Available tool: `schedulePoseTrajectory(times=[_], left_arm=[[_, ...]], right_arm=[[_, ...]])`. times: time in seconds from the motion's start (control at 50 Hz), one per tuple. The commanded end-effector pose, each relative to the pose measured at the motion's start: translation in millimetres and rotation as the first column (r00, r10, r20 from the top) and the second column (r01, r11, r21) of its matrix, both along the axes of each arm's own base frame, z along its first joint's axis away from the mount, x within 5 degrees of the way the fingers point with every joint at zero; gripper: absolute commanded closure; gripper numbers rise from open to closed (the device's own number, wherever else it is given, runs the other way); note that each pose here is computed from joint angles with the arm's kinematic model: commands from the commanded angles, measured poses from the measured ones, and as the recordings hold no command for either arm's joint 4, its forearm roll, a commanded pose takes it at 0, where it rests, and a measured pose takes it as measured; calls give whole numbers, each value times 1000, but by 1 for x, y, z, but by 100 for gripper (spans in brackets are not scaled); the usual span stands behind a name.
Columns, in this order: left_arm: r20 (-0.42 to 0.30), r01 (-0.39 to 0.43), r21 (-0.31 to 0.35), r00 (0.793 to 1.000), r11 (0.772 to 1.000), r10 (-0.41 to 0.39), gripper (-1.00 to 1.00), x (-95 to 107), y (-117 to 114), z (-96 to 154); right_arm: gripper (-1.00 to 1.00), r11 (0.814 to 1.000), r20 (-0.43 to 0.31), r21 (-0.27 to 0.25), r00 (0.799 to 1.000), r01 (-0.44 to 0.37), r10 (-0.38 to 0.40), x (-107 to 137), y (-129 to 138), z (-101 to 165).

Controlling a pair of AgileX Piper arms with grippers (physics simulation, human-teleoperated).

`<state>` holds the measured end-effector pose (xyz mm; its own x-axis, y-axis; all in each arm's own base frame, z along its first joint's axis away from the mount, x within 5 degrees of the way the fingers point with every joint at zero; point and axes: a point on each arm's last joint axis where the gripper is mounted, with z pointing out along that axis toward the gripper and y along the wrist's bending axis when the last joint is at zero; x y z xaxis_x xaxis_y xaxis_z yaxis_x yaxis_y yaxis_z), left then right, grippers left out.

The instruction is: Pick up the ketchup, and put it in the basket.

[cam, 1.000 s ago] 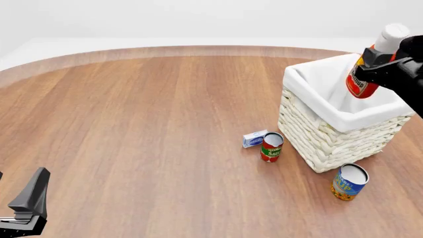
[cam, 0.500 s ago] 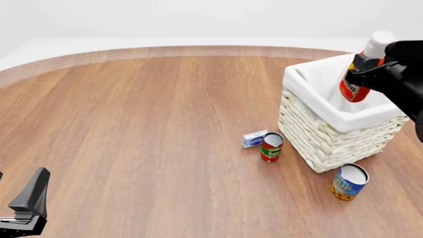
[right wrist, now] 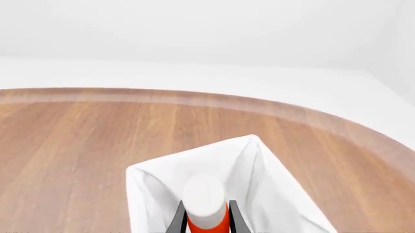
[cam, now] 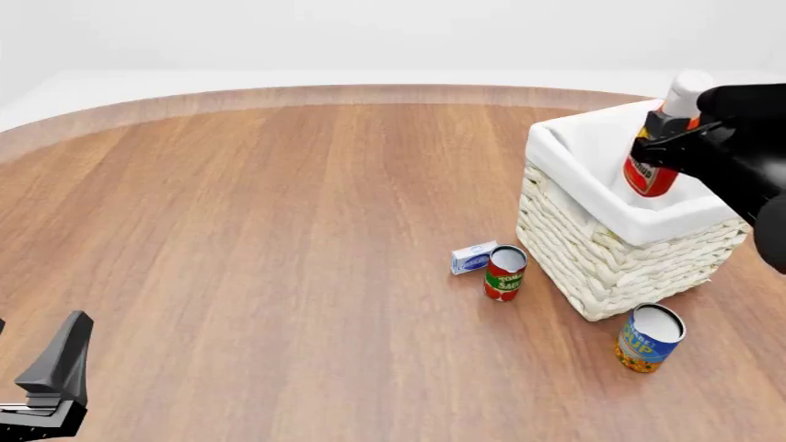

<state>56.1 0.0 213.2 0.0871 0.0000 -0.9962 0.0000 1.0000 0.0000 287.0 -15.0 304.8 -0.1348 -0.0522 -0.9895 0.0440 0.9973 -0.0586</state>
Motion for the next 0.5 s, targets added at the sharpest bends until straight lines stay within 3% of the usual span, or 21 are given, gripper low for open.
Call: schedulePoseTrajectory(times=[0.02,0.5], left_arm=[[0,0,0,1000,1000,0,-100,0,0,0],[0,0,0,1000,1000,0,-100,0,0,0]], right_arm=[[100,1000,-8,6,1000,-1,1,5,0,-2],[100,1000,-37,0,999,-5,5,14,1,-9]])
